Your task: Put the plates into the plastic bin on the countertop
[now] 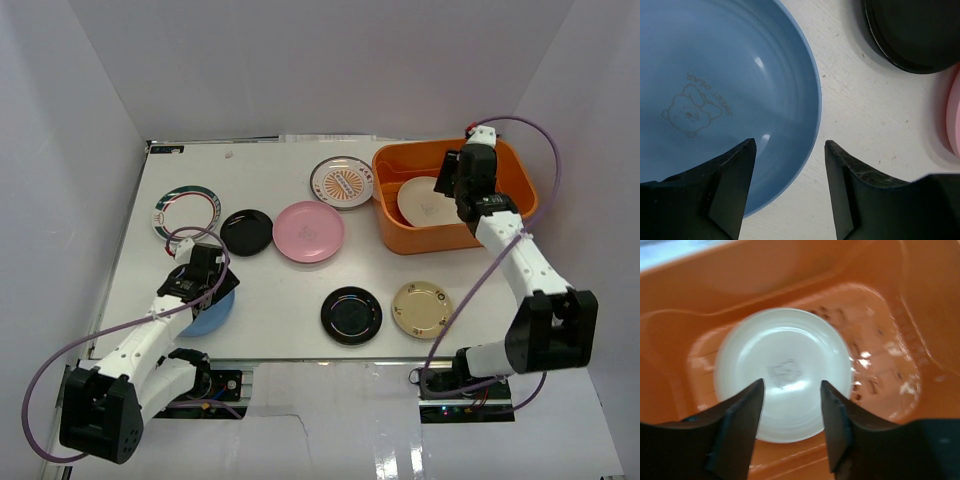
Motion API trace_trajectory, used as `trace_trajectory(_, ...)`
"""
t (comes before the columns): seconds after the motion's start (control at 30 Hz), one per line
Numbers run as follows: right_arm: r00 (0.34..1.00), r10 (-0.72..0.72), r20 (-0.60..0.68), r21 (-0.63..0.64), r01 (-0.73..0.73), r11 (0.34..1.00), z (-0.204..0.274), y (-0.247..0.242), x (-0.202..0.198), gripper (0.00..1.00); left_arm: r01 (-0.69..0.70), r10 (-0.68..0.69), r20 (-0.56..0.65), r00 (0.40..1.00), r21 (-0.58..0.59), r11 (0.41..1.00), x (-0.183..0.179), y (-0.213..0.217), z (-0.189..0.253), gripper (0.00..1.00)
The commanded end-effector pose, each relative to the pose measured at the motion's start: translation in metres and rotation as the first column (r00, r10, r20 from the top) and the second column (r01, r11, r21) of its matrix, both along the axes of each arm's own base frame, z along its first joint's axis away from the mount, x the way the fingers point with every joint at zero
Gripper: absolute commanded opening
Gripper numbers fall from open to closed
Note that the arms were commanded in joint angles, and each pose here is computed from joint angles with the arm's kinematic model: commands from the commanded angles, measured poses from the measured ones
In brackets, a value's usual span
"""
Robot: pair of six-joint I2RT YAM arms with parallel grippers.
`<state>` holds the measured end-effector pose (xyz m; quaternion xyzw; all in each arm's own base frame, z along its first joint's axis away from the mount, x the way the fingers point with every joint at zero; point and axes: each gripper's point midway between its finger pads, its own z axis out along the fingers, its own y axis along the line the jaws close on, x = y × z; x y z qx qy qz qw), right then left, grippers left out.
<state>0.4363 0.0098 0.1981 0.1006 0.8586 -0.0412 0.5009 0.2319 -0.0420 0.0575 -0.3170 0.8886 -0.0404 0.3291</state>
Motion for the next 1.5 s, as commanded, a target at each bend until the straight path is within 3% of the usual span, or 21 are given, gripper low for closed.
trace_trajectory(0.0, 0.925, 0.317, 0.211, 0.031, -0.33, 0.943, 0.068, 0.089, -0.022, 0.52, -0.04, 0.04, 0.023, 0.999, 0.011, 0.999, 0.008, 0.005, -0.001, 0.67)
trace_trajectory(0.03, 0.887, 0.405, 0.224, 0.029, -0.421, 0.906, 0.069, 0.113, -0.03, 0.51, -0.038, 0.038, 0.011, 0.999, 0.025, 0.999, 0.007, 0.006, -0.004, 0.67)
trace_trajectory(0.07, 0.789, 0.566, 0.24, 0.04, -0.59, 0.806, 0.07, 0.163, -0.049, 0.5, -0.04, 0.039, 0.012, 0.999, 0.035, 0.999, 0.008, 0.008, -0.005, 0.66)
trace_trajectory(0.13, 0.663, 0.72, 0.204, 0.02, -0.739, 0.674, 0.056, 0.206, -0.071, 0.5, -0.031, 0.031, -0.002, 1.0, 0.043, 0.999, 0.008, 0.007, -0.008, 0.65)
trace_trajectory(0.2, 0.494, 0.859, 0.133, -0.01, -0.866, 0.5, 0.029, 0.254, -0.097, 0.51, -0.029, 0.029, -0.001, 1.0, 0.044, 0.999, 0.009, 0.007, -0.008, 0.63)
trace_trajectory(0.27, 0.389, 0.921, 0.016, -0.013, -0.921, 0.389, -0.007, 0.284, -0.117, 0.54, -0.022, 0.022, 0.002, 1.0, 0.048, 0.999, 0.011, 0.006, -0.008, 0.61)
trace_trajectory(0.37, 0.261, 0.963, -0.062, -0.061, -0.965, 0.257, -0.029, 0.314, -0.131, 0.66, -0.012, 0.012, 0.004, 1.0, 0.053, 0.999, 0.015, 0.005, -0.008, 0.59)
trace_trajectory(0.43, 0.218, 0.965, -0.147, -0.05, -0.976, 0.213, -0.059, 0.323, -0.132, 0.76, -0.003, 0.003, 0.004, 1.0, 0.053, 0.999, 0.017, 0.003, -0.008, 0.58)
trace_trajectory(0.63, 0.162, 0.94, -0.298, -0.07, -0.986, 0.148, -0.104, 0.349, -0.132, 0.77, 0.002, -0.001, -0.014, 1.0, 0.059, 0.998, 0.02, 0.002, -0.015, 0.57)
trace_trajectory(0.87, 0.172, 0.901, -0.399, -0.147, -0.982, 0.122, -0.136, 0.362, -0.124, 0.72, 0.01, -0.01, -0.008, 1.0, 0.061, 0.998, 0.023, 0.0, -0.014, 0.56)
trace_trajectory(1.07, 0.12, 0.894, -0.432, -0.122, -0.99, 0.074, -0.155, 0.373, -0.132, 0.52, 0.022, -0.025, 0.062, 0.998, 0.048, 0.999, 0.023, -0.001, 0.003, 0.59)
trace_trajectory(1.17, 0.109, 0.893, -0.436, -0.123, -0.991, 0.061, -0.156, 0.378, -0.14, 0.36, 0.028, -0.031, 0.064, 0.997, 0.039, 0.999, 0.02, -0.002, 0.003, 0.6)
trace_trajectory(1.2, 0.112, 0.898, -0.426, -0.13, -0.99, 0.061, -0.152, 0.38, -0.141, 0.24, 0.03, -0.032, 0.059, 0.998, 0.036, 0.999, 0.018, -0.002, 0.001, 0.61)
trace_trajectory(1.23, 0.106, 0.901, -0.421, -0.125, -0.99, 0.058, -0.152, 0.382, -0.148, 0.19, 0.032, -0.034, 0.055, 0.998, 0.037, 0.999, 0.017, -0.002, 0.0, 0.61)
trace_trajectory(1.3, 0.117, 0.921, -0.372, -0.147, -0.987, 0.066, -0.129, 0.386, -0.154, 0.1, 0.036, -0.037, 0.041, 0.998, 0.037, 0.999, 0.015, -0.002, -0.004, 0.61)
trace_trajectory(1.37, 0.135, 0.943, -0.303, -0.169, -0.982, 0.086, -0.1, 0.389, -0.162, 0.08, 0.039, -0.04, 0.039, 0.998, 0.033, 0.999, 0.016, -0.004, -0.004, 0.61)
trace_trajectory(1.47, 0.243, 0.949, -0.202, -0.246, -0.95, 0.191, -0.05, 0.377, -0.155, 0.08, 0.043, -0.044, 0.031, 0.999, 0.032, 0.999, 0.019, -0.006, -0.004, 0.61)
